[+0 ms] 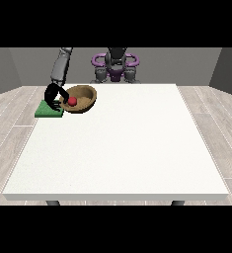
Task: Pick the cup and pour the ball into the bowl, then pick the bowl and place it on the pad
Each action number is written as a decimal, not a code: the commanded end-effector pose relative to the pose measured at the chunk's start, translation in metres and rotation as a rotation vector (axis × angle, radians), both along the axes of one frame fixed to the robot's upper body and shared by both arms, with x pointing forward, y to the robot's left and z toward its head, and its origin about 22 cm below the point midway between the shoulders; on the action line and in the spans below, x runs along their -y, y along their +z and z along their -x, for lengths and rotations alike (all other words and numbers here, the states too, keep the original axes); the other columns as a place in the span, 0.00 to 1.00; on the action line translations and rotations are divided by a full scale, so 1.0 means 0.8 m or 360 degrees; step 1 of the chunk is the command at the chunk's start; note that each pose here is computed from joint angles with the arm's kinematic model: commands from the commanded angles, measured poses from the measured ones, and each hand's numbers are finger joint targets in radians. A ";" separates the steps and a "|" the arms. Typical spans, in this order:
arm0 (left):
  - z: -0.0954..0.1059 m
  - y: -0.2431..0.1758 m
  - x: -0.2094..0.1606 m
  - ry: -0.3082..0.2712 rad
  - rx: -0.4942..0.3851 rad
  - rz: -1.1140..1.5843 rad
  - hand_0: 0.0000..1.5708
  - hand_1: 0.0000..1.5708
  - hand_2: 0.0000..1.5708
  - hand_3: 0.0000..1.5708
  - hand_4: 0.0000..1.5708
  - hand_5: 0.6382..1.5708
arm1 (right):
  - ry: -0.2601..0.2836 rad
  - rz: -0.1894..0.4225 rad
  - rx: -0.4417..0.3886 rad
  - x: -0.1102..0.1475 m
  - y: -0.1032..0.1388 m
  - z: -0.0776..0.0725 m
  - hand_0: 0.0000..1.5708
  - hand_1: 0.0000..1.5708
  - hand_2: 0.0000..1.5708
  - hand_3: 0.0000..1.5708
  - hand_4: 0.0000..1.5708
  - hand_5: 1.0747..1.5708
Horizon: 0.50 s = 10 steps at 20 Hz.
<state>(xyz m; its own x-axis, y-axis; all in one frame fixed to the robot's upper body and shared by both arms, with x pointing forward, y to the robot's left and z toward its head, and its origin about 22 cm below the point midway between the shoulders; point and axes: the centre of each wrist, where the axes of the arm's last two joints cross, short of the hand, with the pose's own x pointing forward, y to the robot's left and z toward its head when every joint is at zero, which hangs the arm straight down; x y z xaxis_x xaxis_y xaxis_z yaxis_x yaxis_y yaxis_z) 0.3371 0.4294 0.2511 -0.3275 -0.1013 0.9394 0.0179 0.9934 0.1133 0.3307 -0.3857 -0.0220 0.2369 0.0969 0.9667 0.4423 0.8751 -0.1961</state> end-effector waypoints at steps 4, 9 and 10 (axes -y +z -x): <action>0.017 -0.054 -0.046 0.0167 -0.0081 0.0026 0.00 0.00 0.00 0.00 0.77 0.97 | 0.0045 0.0207 -0.0203 0.055 0.091 -0.019 1.00 1.00 1.00 0.46 0.67 0.98; 0.028 -0.044 -0.069 0.0197 -0.0104 0.0006 0.00 0.00 0.00 0.00 0.77 0.97 | 0.0046 0.0155 -0.0187 0.095 0.153 -0.021 1.00 1.00 1.00 0.43 0.68 0.99; 0.034 -0.032 -0.084 0.0289 -0.0017 0.0014 0.00 0.00 0.00 0.00 0.77 0.97 | 0.0056 0.0177 -0.0092 0.087 0.143 -0.021 1.00 1.00 1.00 0.36 0.69 0.99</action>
<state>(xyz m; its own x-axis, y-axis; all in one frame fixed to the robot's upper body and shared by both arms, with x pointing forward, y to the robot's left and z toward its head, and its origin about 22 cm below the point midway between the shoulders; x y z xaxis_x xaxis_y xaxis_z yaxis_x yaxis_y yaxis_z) 0.3206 0.4746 0.2215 -0.2773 -0.1290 0.9521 -0.0957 0.9897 0.1062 0.3476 -0.4458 0.0734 0.3267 0.1990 0.9239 0.3955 0.8591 -0.3249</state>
